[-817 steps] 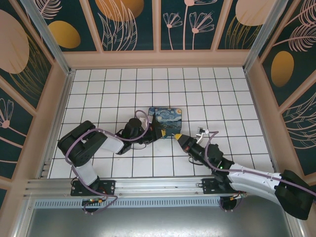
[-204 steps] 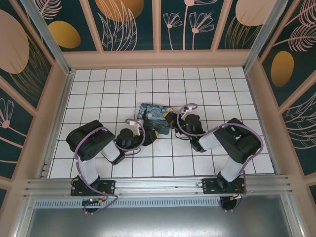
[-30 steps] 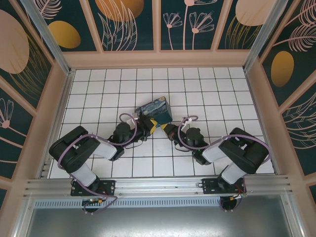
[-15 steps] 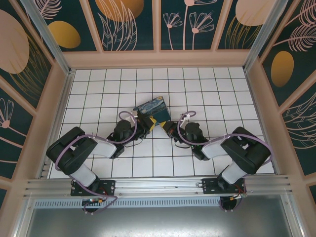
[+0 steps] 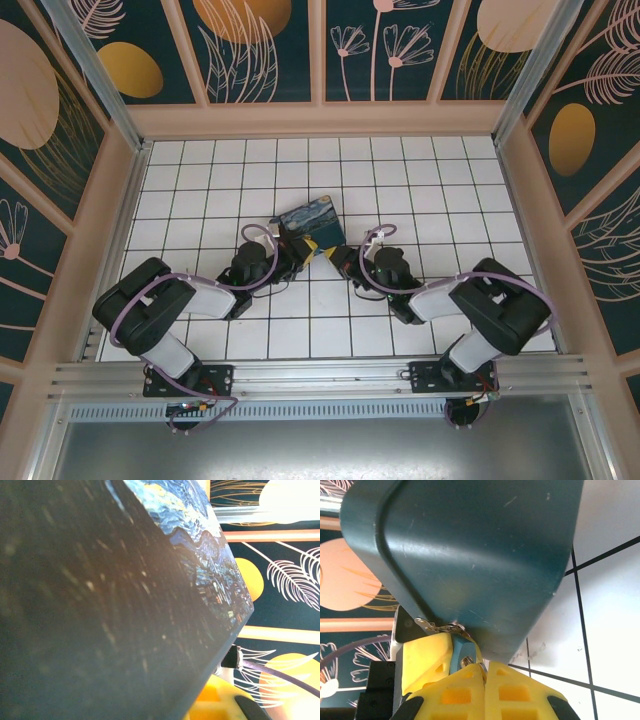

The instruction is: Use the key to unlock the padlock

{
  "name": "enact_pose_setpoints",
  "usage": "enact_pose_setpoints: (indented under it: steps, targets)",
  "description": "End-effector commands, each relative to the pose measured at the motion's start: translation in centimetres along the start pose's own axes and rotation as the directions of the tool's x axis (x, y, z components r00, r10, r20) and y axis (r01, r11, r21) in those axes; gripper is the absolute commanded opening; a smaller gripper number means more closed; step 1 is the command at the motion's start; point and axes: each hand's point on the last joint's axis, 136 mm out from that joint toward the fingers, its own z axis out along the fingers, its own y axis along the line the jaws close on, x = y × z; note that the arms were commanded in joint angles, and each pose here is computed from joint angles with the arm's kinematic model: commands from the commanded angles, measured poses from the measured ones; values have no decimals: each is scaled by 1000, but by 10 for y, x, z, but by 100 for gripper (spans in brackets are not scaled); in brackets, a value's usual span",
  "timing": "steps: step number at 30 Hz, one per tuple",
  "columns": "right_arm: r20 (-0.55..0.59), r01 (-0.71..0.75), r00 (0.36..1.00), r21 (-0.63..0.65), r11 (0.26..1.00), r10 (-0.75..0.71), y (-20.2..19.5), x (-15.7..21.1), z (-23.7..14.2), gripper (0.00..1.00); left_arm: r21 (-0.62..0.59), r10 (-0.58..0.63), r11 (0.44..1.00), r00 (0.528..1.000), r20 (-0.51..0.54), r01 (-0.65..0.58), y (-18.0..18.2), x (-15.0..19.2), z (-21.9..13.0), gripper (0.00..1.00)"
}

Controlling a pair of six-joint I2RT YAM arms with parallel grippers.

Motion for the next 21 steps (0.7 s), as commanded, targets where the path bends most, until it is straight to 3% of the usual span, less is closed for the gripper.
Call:
enact_pose_setpoints:
  steps: [1,6,13,21]
  targets:
    - [-112,-22,994,-297,955,-12,75,25,3,0,126,36,992,980,-197,-11,-31,44,1,0]
    - [-143,-38,990,-313,949,-8,81,36,14,0,141,26,990,979,-201,3,-34,45,1,0]
    - [-95,1,995,-247,969,-25,66,18,10,0,122,51,992,975,-217,-25,-30,48,2,0]
    - [-78,150,984,-125,981,-161,52,1,4,0,86,147,988,953,-265,-128,-21,56,3,0]
